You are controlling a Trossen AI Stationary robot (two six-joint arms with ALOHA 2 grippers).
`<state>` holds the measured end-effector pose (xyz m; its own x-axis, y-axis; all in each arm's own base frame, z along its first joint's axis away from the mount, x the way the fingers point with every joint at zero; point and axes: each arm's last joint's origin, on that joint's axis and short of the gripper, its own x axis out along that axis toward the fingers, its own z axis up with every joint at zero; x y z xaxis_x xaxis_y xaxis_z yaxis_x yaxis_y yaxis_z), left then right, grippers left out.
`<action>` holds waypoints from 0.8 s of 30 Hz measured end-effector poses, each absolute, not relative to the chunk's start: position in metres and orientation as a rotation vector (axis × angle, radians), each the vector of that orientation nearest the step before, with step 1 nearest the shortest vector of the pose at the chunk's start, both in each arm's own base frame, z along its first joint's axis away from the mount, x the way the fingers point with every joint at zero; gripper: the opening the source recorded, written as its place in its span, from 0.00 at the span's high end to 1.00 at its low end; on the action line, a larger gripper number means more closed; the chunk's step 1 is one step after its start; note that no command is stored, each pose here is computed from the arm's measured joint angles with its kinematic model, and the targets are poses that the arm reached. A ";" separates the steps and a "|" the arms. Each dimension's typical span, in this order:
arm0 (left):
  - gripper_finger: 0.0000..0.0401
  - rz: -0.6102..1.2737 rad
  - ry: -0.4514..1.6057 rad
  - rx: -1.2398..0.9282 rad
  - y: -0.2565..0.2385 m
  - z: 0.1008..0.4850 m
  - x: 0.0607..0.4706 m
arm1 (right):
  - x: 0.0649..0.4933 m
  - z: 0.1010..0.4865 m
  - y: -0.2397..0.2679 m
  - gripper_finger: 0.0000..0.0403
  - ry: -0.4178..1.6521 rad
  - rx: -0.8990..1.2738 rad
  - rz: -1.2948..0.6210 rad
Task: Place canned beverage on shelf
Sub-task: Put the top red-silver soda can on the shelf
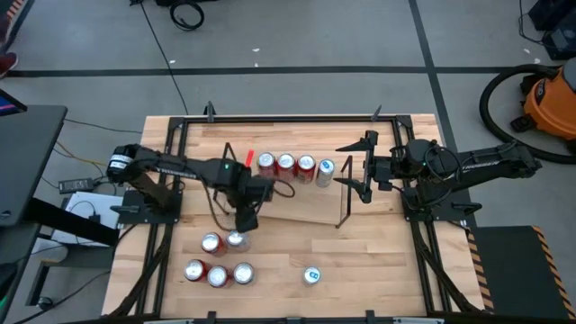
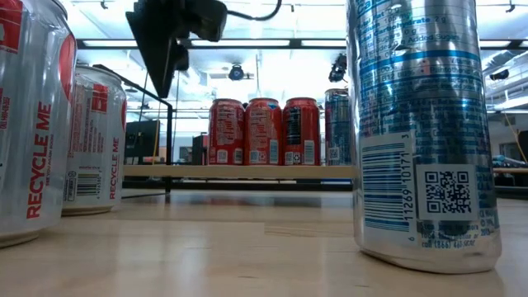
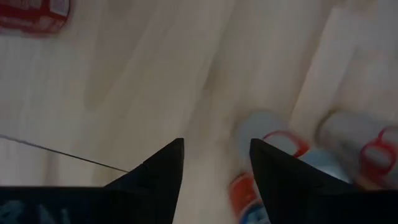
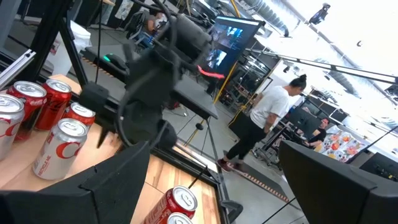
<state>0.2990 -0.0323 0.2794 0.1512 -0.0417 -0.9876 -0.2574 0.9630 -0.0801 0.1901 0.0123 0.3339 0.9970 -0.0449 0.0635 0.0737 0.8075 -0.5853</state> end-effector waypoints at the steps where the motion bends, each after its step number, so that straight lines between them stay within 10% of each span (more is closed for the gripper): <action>1: 0.51 0.184 1.401 -0.283 -0.037 0.280 0.300 | 0.190 0.334 0.012 0.09 -0.047 -0.628 -0.064; 14: 0.20 0.201 1.306 -0.422 -0.086 0.282 0.300 | 0.190 0.335 0.012 0.09 -0.055 -0.627 -0.066; 24: 0.19 0.159 1.232 -0.303 -0.106 0.284 0.299 | 0.190 0.335 0.012 0.09 -0.061 -0.626 -0.068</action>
